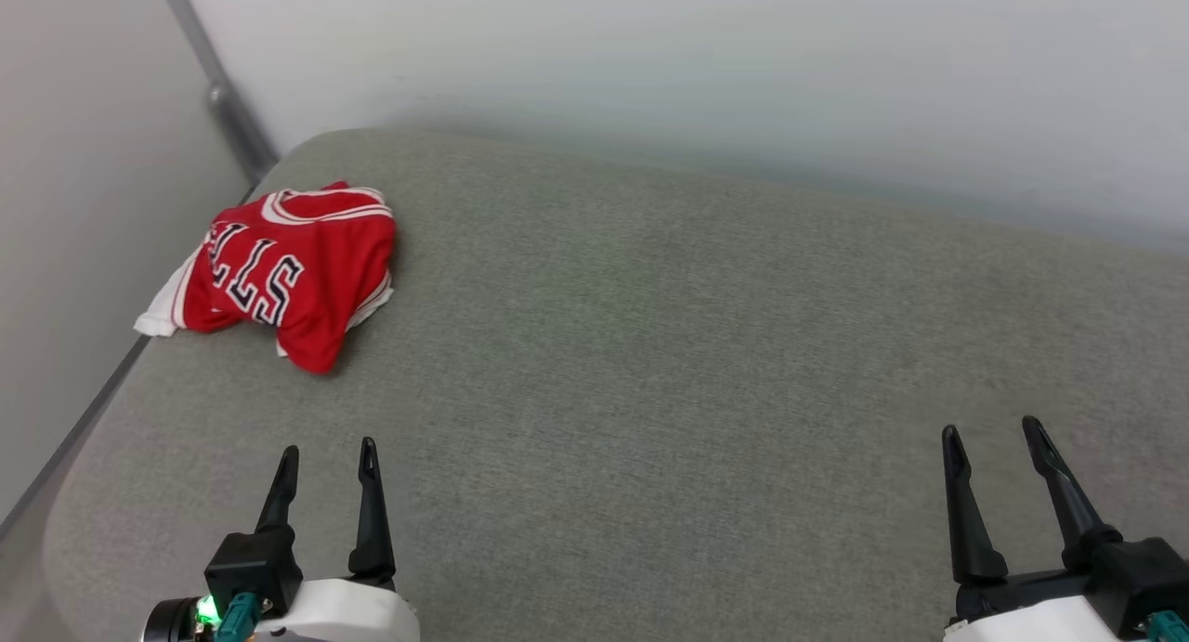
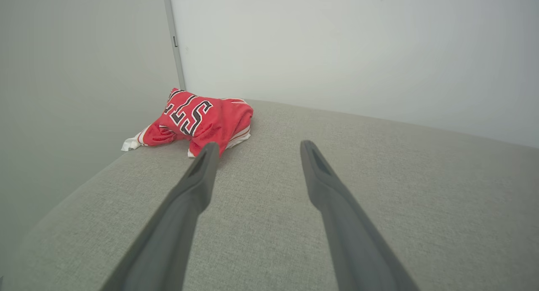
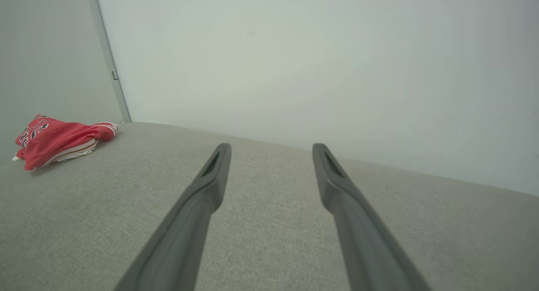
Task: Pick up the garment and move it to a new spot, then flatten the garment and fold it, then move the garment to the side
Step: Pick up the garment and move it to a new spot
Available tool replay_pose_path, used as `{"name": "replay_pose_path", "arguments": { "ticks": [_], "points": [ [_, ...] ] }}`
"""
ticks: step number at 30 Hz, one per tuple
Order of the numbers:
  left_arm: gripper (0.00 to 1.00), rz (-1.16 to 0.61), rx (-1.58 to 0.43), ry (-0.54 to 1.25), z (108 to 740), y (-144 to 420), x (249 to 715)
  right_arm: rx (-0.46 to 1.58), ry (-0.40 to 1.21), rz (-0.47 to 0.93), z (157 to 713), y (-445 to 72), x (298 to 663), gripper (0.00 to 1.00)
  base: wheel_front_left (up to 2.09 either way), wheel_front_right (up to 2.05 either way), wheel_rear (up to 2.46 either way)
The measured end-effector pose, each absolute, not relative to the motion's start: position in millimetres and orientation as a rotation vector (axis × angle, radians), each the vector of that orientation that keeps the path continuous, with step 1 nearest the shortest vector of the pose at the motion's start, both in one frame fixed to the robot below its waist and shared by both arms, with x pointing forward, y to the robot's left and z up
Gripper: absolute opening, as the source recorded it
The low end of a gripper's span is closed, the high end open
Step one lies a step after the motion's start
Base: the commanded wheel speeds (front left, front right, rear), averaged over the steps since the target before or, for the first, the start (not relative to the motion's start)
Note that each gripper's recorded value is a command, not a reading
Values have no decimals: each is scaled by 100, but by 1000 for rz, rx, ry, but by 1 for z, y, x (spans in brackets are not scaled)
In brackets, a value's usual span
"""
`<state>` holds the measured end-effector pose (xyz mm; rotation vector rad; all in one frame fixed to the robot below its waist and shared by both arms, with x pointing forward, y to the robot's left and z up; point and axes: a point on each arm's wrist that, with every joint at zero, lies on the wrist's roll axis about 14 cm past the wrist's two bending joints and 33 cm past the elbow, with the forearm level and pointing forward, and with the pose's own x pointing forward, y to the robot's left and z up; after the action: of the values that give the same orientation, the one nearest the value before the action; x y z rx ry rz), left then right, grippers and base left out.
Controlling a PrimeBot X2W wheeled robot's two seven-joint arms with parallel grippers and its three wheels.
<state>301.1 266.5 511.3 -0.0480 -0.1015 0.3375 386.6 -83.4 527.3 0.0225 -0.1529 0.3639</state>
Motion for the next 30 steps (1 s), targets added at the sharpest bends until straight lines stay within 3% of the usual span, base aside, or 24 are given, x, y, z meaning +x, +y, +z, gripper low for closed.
{"name": "replay_pose_path", "arguments": {
  "ticks": [18,26,30],
  "points": [
    [100,627,-42,-114,513,331,221,25,-184,612,536,2,391,100,0,0,0],
    [100,662,-55,-113,512,343,219,19,-182,610,534,2,392,100,0,0,0],
    [100,650,-19,-175,537,361,241,0,-175,597,528,-3,398,100,0,0,0]
  ]
}}
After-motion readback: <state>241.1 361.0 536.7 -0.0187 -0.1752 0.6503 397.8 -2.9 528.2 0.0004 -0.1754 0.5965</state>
